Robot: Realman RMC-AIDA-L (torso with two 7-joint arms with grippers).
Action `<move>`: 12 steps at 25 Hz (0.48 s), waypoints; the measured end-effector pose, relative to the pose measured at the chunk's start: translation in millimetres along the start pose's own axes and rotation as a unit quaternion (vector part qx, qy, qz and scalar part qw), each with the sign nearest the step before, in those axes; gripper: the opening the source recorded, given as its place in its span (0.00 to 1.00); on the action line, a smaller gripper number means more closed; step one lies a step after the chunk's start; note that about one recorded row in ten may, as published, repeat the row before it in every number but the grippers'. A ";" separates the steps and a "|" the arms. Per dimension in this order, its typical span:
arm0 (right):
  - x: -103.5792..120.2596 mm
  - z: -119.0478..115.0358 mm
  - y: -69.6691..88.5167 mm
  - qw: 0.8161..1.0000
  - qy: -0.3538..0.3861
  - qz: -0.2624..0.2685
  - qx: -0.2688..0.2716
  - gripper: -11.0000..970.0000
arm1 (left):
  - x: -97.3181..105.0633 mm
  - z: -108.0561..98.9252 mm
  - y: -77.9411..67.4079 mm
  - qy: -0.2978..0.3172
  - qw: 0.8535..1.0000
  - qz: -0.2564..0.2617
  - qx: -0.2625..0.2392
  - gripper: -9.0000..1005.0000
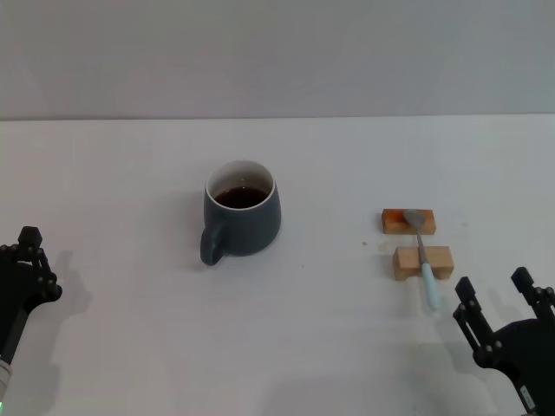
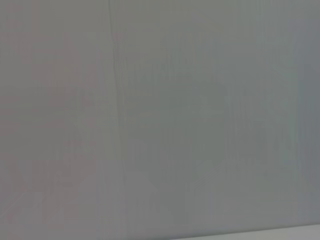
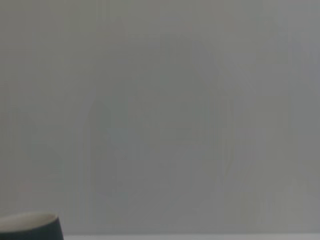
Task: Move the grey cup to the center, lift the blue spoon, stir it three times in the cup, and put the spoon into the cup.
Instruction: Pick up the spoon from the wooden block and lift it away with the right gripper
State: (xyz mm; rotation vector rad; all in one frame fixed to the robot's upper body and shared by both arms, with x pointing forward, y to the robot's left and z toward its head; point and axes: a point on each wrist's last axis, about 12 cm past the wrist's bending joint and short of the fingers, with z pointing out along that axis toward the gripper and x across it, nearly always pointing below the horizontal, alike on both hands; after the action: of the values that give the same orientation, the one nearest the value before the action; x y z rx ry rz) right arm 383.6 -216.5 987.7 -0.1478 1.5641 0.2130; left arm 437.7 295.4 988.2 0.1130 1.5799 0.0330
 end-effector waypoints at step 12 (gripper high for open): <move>7.7 9.9 0.5 0.999 0.038 0.000 -0.009 0.74 | -0.2 3.4 -1.3 0.002 1.000 0.002 0.006 0.01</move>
State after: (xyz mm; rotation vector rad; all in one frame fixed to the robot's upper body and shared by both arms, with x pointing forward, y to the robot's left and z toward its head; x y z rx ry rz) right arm 393.1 -213.4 980.0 -0.1720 1.6375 0.2227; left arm 441.0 293.9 988.3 0.1244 1.5836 0.0269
